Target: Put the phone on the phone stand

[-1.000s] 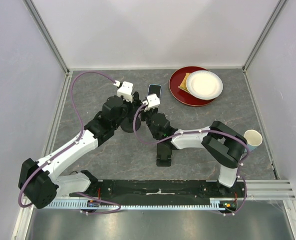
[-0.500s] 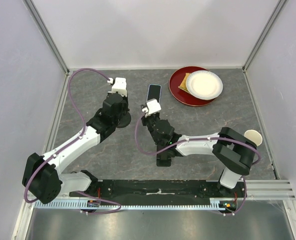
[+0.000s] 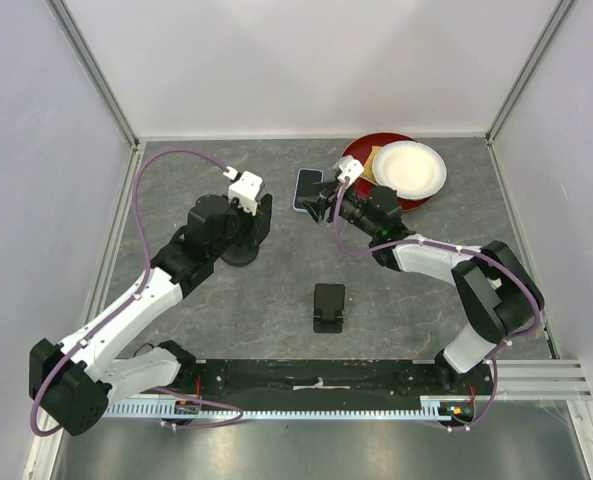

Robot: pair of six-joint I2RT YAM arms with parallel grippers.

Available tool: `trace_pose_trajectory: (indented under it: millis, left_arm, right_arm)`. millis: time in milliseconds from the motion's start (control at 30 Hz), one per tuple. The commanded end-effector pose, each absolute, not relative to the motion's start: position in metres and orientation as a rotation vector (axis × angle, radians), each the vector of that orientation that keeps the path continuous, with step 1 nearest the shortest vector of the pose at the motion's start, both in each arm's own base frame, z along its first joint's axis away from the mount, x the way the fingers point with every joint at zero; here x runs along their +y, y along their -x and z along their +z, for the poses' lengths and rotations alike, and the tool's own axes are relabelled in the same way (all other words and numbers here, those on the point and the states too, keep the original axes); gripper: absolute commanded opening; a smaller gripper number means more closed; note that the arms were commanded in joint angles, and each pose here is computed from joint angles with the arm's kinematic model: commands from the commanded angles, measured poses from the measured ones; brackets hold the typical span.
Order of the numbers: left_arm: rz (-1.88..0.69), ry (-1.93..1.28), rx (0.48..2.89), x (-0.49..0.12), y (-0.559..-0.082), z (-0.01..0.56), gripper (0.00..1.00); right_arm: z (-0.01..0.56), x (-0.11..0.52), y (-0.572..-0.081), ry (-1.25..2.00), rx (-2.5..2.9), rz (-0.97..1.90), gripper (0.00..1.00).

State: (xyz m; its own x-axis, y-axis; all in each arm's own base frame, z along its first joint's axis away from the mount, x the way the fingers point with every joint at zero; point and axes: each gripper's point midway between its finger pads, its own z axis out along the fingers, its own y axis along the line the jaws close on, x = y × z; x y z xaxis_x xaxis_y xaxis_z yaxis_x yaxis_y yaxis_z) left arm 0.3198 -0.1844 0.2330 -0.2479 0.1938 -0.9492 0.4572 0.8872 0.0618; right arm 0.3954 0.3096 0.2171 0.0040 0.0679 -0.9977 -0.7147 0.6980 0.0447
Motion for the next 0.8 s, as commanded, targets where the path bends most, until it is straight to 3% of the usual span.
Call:
trace_pose_trajectory:
  millis: [0, 133, 333, 767]
  left_arm:
    - [-0.474, -0.739, 1.694, -0.219, -0.291, 0.284, 0.02]
    - [-0.599, -0.912, 1.589, -0.235, -0.264, 0.296, 0.02]
    - [-0.606, -0.944, 1.478, -0.223, -0.270, 0.303, 0.02]
    - [-0.704, -0.931, 1.469, -0.216, -0.270, 0.282, 0.02]
  right_arm:
    - [0.228, 0.330, -0.341, 0.889, 1.308, 1.061, 0.66]
    - [0.219, 0.327, -0.326, 1.003, 1.269, 1.171, 0.72]
    - [0.210, 0.330, -0.312, 1.093, 1.280, 1.275, 0.76]
    - [0.205, 0.355, -0.305, 1.121, 1.253, 1.356, 0.83]
